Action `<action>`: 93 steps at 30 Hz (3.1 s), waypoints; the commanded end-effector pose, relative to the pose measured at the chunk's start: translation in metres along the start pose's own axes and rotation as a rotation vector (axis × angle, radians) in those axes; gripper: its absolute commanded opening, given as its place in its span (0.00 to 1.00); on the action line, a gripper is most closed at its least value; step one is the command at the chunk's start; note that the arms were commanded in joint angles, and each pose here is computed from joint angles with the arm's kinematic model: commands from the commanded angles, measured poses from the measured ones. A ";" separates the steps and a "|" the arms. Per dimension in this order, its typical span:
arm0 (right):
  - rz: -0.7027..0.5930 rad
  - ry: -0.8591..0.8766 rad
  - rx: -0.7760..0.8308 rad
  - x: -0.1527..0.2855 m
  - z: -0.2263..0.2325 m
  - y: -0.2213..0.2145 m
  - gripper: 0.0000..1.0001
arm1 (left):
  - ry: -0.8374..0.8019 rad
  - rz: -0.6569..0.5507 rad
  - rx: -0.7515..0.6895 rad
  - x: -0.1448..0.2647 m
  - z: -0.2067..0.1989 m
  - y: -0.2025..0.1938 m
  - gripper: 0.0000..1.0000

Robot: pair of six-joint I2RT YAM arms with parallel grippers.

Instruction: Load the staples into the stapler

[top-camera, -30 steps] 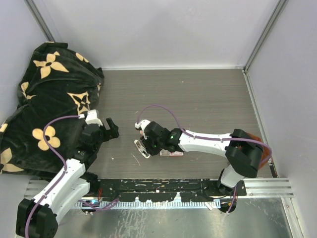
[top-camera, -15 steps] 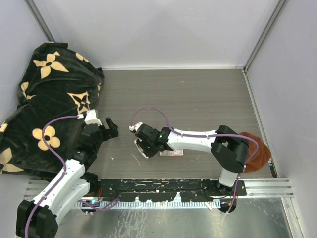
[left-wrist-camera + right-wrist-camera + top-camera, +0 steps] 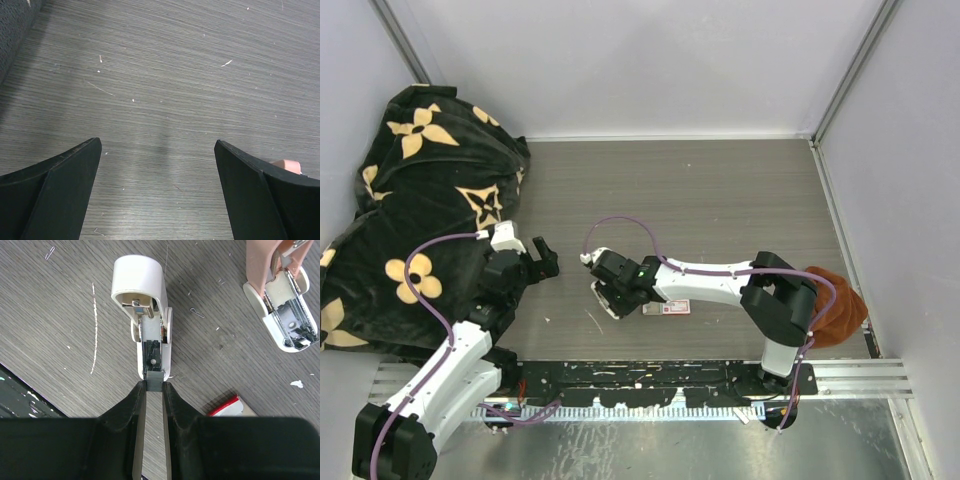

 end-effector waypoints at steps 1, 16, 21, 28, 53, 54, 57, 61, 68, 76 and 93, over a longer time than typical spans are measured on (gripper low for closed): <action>-0.054 0.017 -0.009 0.011 0.009 0.018 0.15 | 0.001 -0.069 0.006 -0.002 -0.002 0.012 0.98; -0.056 0.043 -0.014 0.009 0.012 0.018 0.15 | 0.002 -0.069 0.007 -0.001 -0.001 0.013 0.98; -0.052 0.035 -0.015 0.007 0.012 0.017 0.15 | 0.003 -0.068 0.007 -0.001 -0.001 0.012 0.98; -0.041 0.025 -0.011 0.004 0.011 0.016 0.15 | 0.003 -0.068 0.007 -0.001 -0.001 0.012 0.98; -0.027 -0.020 -0.036 0.002 0.011 0.021 0.14 | 0.004 -0.068 0.007 -0.001 -0.001 0.012 0.98; -0.028 -0.020 -0.038 0.002 0.011 0.021 0.14 | 0.004 -0.067 0.006 -0.001 -0.001 0.012 0.98; -0.026 -0.023 -0.040 0.002 0.011 0.021 0.14 | 0.003 -0.069 0.007 -0.001 -0.001 0.012 0.98; -0.021 -0.028 -0.039 0.001 0.011 0.021 0.14 | 0.005 -0.068 0.006 -0.001 -0.001 0.012 0.98; -0.016 -0.036 -0.034 -0.001 0.011 0.022 0.14 | 0.003 -0.070 0.007 0.000 -0.001 0.013 0.98; -0.015 -0.045 -0.033 -0.002 0.010 0.024 0.16 | 0.005 -0.071 0.006 0.000 -0.001 0.013 0.98; -0.027 -0.048 -0.033 0.001 0.011 0.028 0.34 | 0.006 -0.071 0.006 0.000 -0.001 0.013 0.98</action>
Point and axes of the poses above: each gripper's point midway between its finger pads, its own x axis back along the fingers, its own z axis along the line the jaws close on, y = z × x, the point moved 7 cm from there along x, back along the fingers, and after that the axes turned 2 degrees about -x, right-handed, at the moved point
